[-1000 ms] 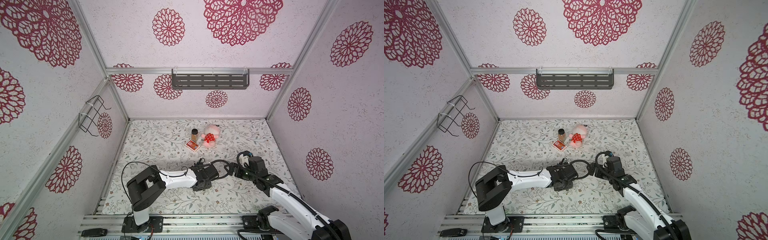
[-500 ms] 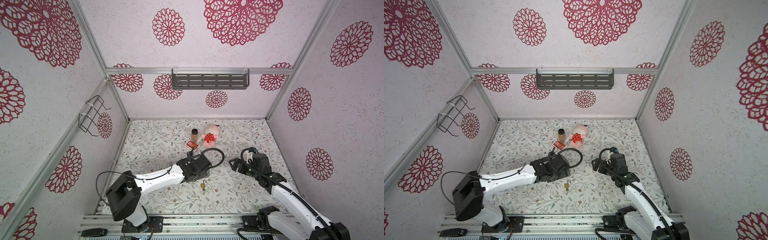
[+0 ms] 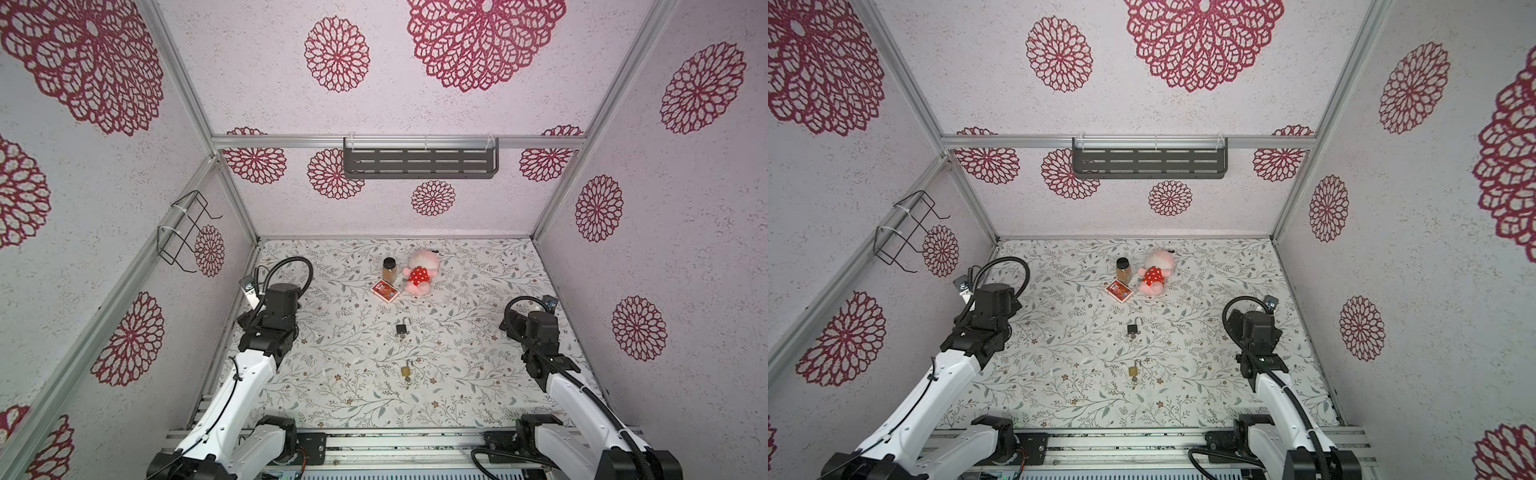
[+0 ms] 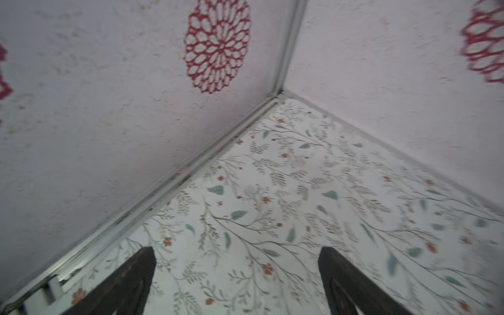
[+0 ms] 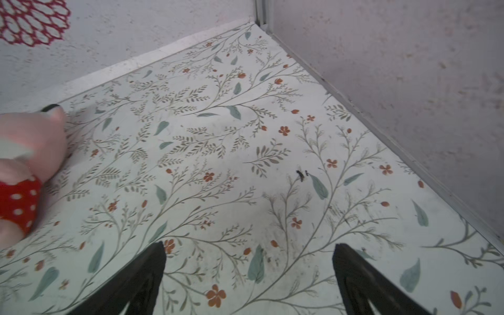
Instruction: Unlock with the key
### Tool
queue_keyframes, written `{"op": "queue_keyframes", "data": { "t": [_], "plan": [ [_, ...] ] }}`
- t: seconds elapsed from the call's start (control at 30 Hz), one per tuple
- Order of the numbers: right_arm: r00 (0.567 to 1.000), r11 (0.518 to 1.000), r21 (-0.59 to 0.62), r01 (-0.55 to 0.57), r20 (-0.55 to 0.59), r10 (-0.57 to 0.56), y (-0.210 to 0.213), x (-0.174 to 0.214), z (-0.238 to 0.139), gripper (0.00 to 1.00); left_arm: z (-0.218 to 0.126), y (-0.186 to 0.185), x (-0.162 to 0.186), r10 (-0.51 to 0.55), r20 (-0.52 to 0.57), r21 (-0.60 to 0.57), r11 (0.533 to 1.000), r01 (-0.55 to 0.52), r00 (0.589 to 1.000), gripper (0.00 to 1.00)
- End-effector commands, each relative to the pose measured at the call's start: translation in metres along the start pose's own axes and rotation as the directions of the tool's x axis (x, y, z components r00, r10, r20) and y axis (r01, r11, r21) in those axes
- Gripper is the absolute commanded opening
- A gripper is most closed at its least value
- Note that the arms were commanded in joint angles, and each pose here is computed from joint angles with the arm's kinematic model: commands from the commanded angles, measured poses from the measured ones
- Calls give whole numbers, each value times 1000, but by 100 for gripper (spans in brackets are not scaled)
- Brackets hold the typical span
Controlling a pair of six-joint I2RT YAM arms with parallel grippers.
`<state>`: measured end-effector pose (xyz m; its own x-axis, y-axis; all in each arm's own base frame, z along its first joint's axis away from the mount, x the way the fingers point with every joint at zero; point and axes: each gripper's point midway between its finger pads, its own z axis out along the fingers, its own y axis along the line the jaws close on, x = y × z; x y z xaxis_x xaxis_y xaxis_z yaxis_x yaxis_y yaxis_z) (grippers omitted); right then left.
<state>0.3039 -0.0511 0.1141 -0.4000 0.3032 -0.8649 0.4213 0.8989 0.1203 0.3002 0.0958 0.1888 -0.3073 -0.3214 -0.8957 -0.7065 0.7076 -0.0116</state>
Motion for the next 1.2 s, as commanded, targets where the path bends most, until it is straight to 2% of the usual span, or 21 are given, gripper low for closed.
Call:
{"op": "queue_keyframes", "data": {
  "t": [0.0, 0.07, 0.17, 0.3, 0.37, 0.43, 0.47, 0.57, 0.63, 0.73, 1.17],
  "plan": [
    [980, 998, 57, 22, 195, -32, -12, -26, 4, 99, 18, -12, -12, 35, 162, 87, 995, -50, 986, 97],
    [977, 999, 48, 21, 212, -30, -15, -20, 12, 99, 30, -18, -4, 20, 237, 127, 991, -52, 971, 97],
    [979, 999, 3, 52, 197, -51, -5, -20, 26, 99, 42, -37, 7, 54, 308, 199, 973, -119, 950, 97],
    [953, 983, -128, 130, 289, -89, 24, -34, 31, 99, 46, -50, 11, 36, 377, 271, 951, -148, 925, 97],
    [932, 970, -174, 168, 348, -99, 34, -39, 28, 99, 57, -60, 24, 53, 350, 317, 933, -172, 935, 97],
    [936, 963, -214, 161, 342, -80, 38, -36, 35, 99, 65, -72, 32, 81, 359, 342, 915, -212, 930, 97],
    [937, 958, -232, 167, 340, -82, 41, -32, 38, 99, 66, -73, 29, 74, 368, 330, 921, -205, 927, 97],
    [928, 942, -264, 208, 357, -105, 51, -23, 43, 99, 85, -66, 30, 105, 262, 251, 953, -173, 959, 97],
    [938, 952, -226, 207, 321, -128, 49, -23, 51, 99, 90, -59, 27, 57, 260, 262, 957, -127, 964, 97],
    [932, 960, -152, 236, 314, -180, 53, -21, 55, 99, 91, -55, 27, 59, 260, 239, 963, -123, 964, 97],
    [929, 951, -172, 256, 316, -193, 58, -19, 52, 99, 90, -60, 28, 72, 259, 240, 961, -136, 963, 97]
  ]
}}
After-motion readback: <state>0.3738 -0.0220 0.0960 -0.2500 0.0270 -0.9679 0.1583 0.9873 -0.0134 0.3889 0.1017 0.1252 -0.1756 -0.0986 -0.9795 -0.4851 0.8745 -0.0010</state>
